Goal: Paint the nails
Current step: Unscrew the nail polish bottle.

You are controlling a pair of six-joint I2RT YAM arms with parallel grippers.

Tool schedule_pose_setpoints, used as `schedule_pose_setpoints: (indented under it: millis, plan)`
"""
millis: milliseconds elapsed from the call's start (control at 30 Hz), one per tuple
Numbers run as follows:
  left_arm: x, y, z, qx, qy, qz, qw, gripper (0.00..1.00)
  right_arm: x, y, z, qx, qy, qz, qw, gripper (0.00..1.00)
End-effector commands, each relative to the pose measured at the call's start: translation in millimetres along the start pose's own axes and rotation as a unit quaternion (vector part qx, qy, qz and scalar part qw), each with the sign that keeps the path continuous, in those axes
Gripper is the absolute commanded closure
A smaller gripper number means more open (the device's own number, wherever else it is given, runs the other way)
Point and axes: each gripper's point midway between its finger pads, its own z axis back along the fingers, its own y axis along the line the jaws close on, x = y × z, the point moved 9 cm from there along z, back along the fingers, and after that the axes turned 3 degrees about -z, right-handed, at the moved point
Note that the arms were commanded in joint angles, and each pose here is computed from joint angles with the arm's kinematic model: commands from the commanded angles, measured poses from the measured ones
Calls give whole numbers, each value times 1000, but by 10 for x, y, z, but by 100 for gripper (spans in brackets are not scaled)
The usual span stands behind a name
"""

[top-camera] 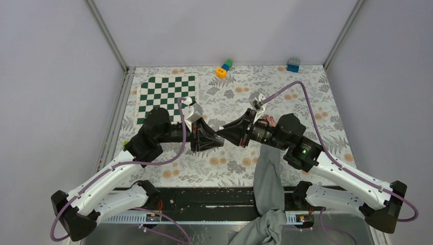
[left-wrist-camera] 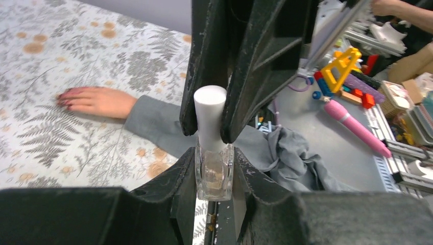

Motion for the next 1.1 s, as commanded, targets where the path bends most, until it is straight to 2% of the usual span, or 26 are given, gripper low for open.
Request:
schedule_pose_setpoints:
  millis: [0,267,500,633,700,767,833,933,1067]
  plan:
    - [135,-172,14,-96,-41,-51,993,100,80,342,39,178,13,2,984,100]
    - [168,-282,53,-151,-47,-65,985,100,106,535,96,290,40,-1,956,100]
    - [178,-282,58,-145,-50,-65,986,100,95,515,88,279,37,-6,960,99]
    - [180,-262,66,-125,-50,-70,988,100,75,430,95,227,20,-6,974,65]
    - [180,-249,71,-112,-50,-71,990,100,74,386,120,201,6,-2,980,45]
    - [180,-243,79,-104,-50,-73,991,100,75,340,149,170,-9,1,985,32]
    - [187,-248,91,-98,-55,-80,990,100,78,292,188,137,-26,2,990,26]
    - [196,-242,113,-79,-62,-86,991,100,89,203,271,80,-59,4,995,24]
    - [200,-187,129,-33,-66,-87,993,100,112,59,355,-13,-90,-8,996,26]
